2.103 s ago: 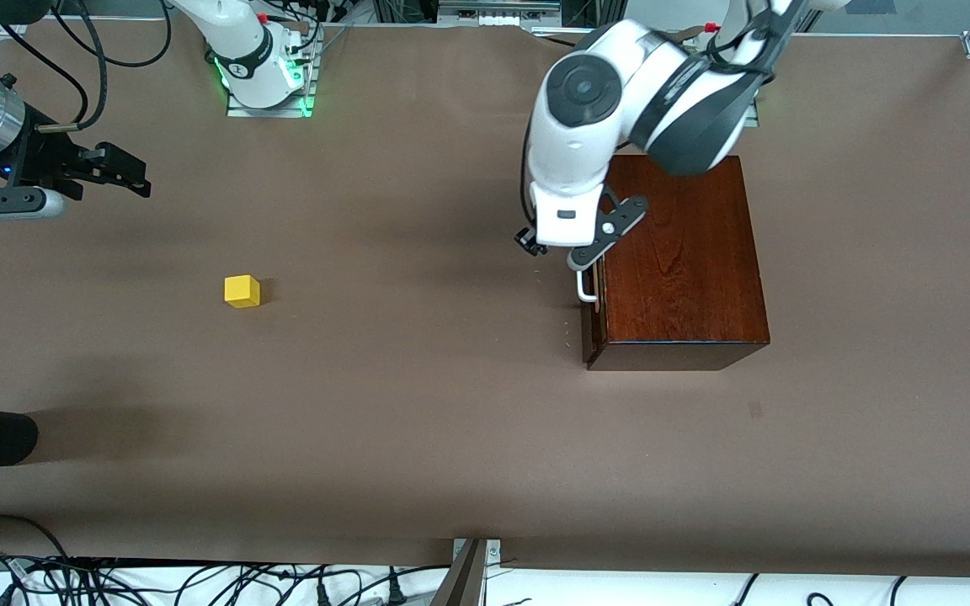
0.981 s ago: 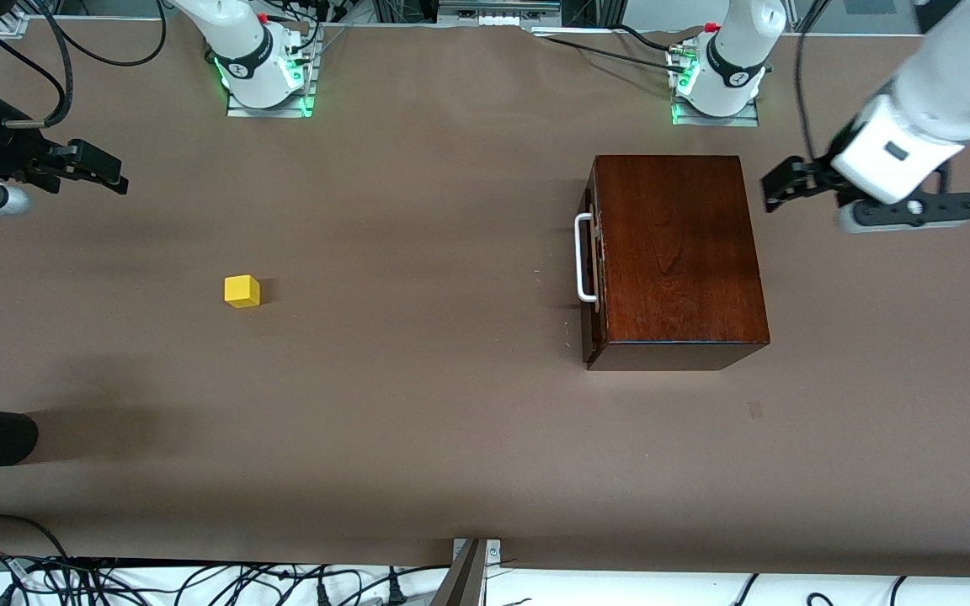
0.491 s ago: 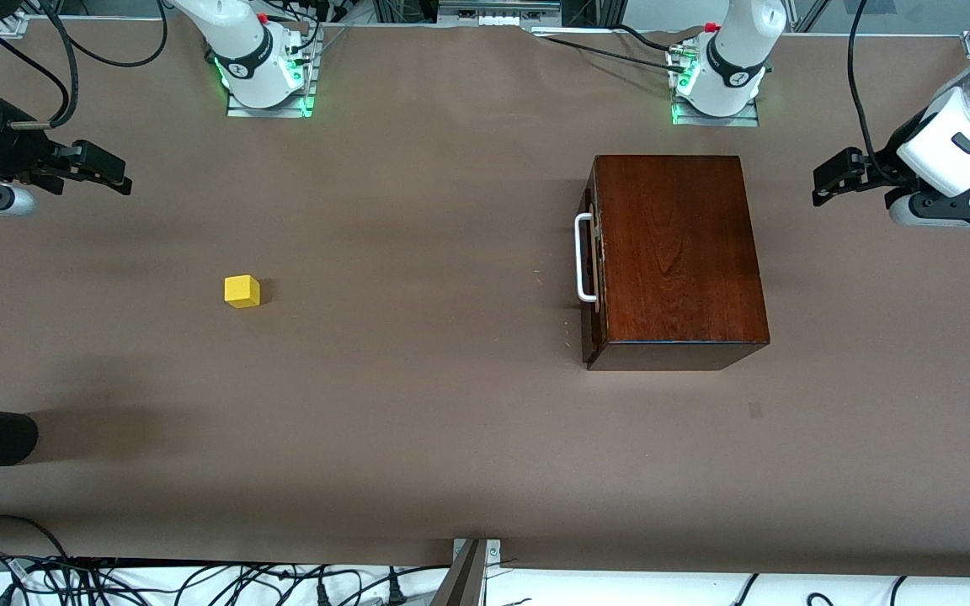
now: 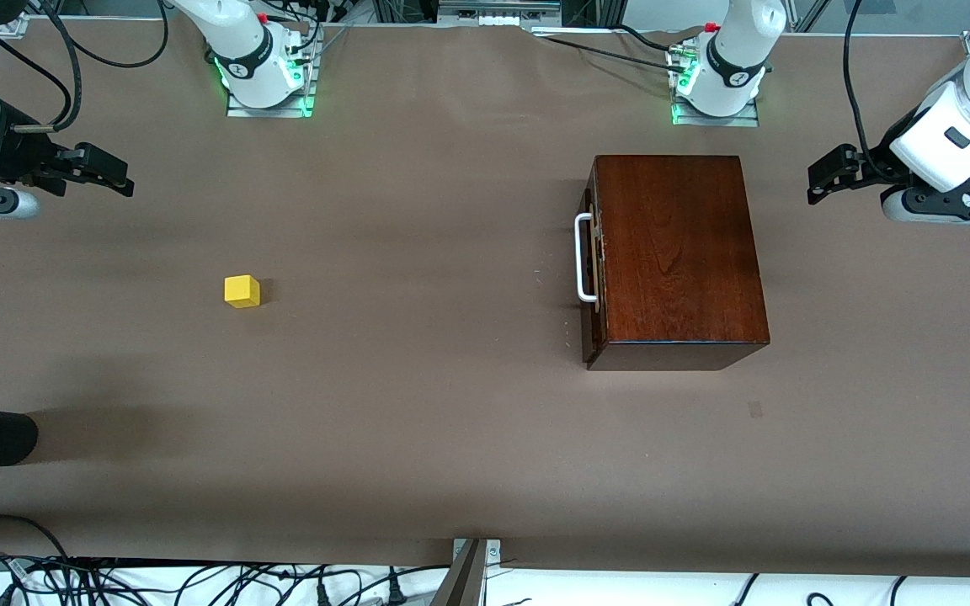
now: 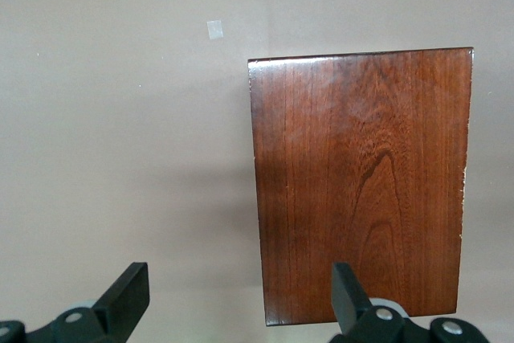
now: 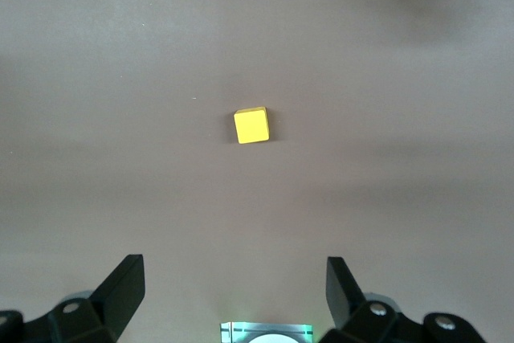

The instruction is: Open drawer, take yellow block, close drawer

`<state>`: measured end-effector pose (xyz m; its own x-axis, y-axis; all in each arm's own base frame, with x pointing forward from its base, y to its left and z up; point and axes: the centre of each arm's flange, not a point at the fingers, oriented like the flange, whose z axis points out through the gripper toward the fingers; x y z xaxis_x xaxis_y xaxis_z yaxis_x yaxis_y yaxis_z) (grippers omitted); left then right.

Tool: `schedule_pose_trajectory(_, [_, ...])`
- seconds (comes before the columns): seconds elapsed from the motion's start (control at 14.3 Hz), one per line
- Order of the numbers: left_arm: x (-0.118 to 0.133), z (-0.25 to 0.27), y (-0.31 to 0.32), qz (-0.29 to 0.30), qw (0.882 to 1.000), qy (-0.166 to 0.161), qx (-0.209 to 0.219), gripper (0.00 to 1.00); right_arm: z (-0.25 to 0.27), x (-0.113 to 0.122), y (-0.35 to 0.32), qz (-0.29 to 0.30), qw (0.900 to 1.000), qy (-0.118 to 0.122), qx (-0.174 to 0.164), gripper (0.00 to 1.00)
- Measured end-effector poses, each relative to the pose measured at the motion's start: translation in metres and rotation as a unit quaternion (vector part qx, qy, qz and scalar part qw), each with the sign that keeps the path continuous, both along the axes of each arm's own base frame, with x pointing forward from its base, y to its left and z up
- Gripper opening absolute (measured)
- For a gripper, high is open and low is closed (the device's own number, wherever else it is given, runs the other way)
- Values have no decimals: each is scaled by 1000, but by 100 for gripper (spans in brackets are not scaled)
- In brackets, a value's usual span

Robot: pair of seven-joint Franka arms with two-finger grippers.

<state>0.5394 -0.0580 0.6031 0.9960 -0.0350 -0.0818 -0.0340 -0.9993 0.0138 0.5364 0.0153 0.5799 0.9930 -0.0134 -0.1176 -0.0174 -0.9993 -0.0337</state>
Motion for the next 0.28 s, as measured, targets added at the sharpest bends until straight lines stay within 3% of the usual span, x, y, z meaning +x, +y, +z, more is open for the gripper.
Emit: schedule_pose_trajectory(0.28, [-2, 4, 1, 1, 1000, -4, -1, 100, 0, 0, 1, 1, 1000, 0, 0, 100])
